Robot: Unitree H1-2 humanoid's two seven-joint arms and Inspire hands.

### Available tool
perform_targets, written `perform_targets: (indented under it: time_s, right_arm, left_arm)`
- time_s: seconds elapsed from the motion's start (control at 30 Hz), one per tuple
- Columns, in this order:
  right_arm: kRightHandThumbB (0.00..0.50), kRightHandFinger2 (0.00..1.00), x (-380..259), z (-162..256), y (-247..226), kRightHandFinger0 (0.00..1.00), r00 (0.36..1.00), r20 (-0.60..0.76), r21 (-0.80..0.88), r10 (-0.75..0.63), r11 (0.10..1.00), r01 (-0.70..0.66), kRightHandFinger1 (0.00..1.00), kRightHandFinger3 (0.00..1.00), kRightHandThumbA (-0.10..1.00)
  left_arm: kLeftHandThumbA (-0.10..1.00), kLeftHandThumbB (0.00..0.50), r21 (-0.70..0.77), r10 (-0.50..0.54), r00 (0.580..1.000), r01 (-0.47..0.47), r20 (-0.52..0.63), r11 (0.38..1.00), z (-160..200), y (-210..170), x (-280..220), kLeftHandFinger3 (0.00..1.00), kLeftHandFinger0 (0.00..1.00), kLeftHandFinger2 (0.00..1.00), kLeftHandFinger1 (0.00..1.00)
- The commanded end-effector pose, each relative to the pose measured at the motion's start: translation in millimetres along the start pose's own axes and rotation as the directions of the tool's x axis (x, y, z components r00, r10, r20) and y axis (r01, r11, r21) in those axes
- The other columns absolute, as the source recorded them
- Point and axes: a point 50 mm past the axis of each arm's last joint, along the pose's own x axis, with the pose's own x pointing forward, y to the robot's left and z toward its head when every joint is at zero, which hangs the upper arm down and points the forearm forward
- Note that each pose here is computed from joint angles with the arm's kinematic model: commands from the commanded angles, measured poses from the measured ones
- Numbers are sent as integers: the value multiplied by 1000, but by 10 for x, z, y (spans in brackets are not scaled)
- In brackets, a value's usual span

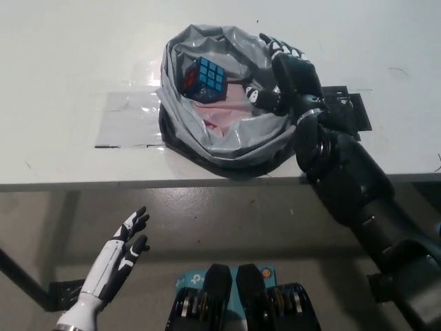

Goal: Use the right hand to pick up a rubix's cube and place it into a plastic bag and lift the bag

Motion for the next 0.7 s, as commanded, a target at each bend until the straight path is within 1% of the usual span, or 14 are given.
perform_targets:
  time_s: [0.0, 0.07, 0.1, 0.13, 0.17, 0.2, 0.27, 0.33, 0.4, 0.47, 0.57, 0.6, 0.63, 0.67]
  right_arm:
    - [466, 1000, 134, 182, -286, 1000, 982, -48, -177, -184, 969, 173, 1000, 1000, 554]
    - [453, 1000, 133, 181, -320, 1000, 974, -53, -208, -221, 956, 205, 1000, 1000, 540]
    - [445, 1000, 136, 187, -351, 1000, 968, -44, -226, -248, 946, 232, 1000, 1000, 525]
    - [444, 1000, 137, 194, -374, 1000, 965, -37, -231, -261, 941, 246, 1000, 1000, 524]
    - [431, 1000, 135, 213, -417, 1000, 961, -27, -233, -275, 937, 261, 1000, 1000, 526]
    - [432, 1000, 135, 222, -437, 1000, 959, -24, -239, -284, 933, 270, 1000, 1000, 527]
    - [442, 1000, 136, 255, -487, 1000, 951, -17, -261, -308, 920, 293, 1000, 1000, 529]
    - [441, 1000, 133, 296, -544, 1000, 945, -11, -268, -326, 912, 312, 1000, 1000, 530]
    - [438, 1000, 127, 317, -574, 1000, 945, -16, -264, -327, 913, 312, 1000, 1000, 528]
    - [437, 1000, 119, 321, -581, 1000, 947, -25, -259, -321, 917, 304, 1000, 1000, 527]
    - [447, 1000, 113, 309, -591, 1000, 949, -37, -246, -312, 924, 294, 1000, 1000, 503]
    - [443, 1000, 114, 274, -591, 1000, 954, -55, -230, -296, 933, 276, 1000, 1000, 491]
    - [443, 1000, 113, 266, -591, 1000, 955, -60, -226, -292, 935, 272, 1000, 1000, 491]
    - [437, 1000, 122, 254, -594, 1000, 959, -83, -227, -271, 942, 247, 1000, 1000, 528]
  left_arm:
    - [1000, 149, 15, 1, 999, -2, 49, 1000, 51, 58, 20, 1000, 750, 1000, 954]
    - [1000, 131, 6, 1, 999, -2, 54, 1000, 49, 55, 20, 1000, 736, 1000, 944]
    - [1000, 127, 4, 3, 998, -3, 58, 1000, 50, 57, 24, 1000, 721, 1000, 935]
    - [1000, 128, 4, 4, 998, -4, 58, 1000, 51, 58, 27, 1000, 721, 1000, 934]
    - [1000, 127, 3, 3, 998, -3, 56, 1000, 56, 61, 28, 1000, 723, 1000, 933]
    - [1000, 119, 5, 1, 998, -1, 57, 1000, 58, 61, 27, 1000, 725, 1000, 928]
    - [1000, 120, 6, 0, 998, 0, 61, 1000, 53, 60, 26, 1000, 729, 1000, 922]
    - [1000, 118, 14, -3, 998, 2, 56, 1000, 54, 60, 28, 1000, 737, 1000, 919]
    - [1000, 109, 14, -1, 998, 0, 61, 1000, 50, 57, 35, 1000, 722, 1000, 907]
    - [1000, 113, 12, -1, 998, 0, 61, 1000, 49, 55, 31, 1000, 715, 1000, 899]
    - [1000, 107, 8, -2, 998, 1, 59, 1000, 53, 56, 28, 1000, 705, 1000, 888]
    - [1000, 95, 5, -1, 998, 0, 65, 1000, 50, 58, 34, 1000, 698, 1000, 885]
    - [1000, 95, 5, 0, 998, 0, 67, 1000, 48, 58, 35, 1000, 697, 1000, 885]
    - [1000, 99, 2, -1, 998, 1, 66, 1000, 52, 62, 40, 1000, 699, 1000, 883]
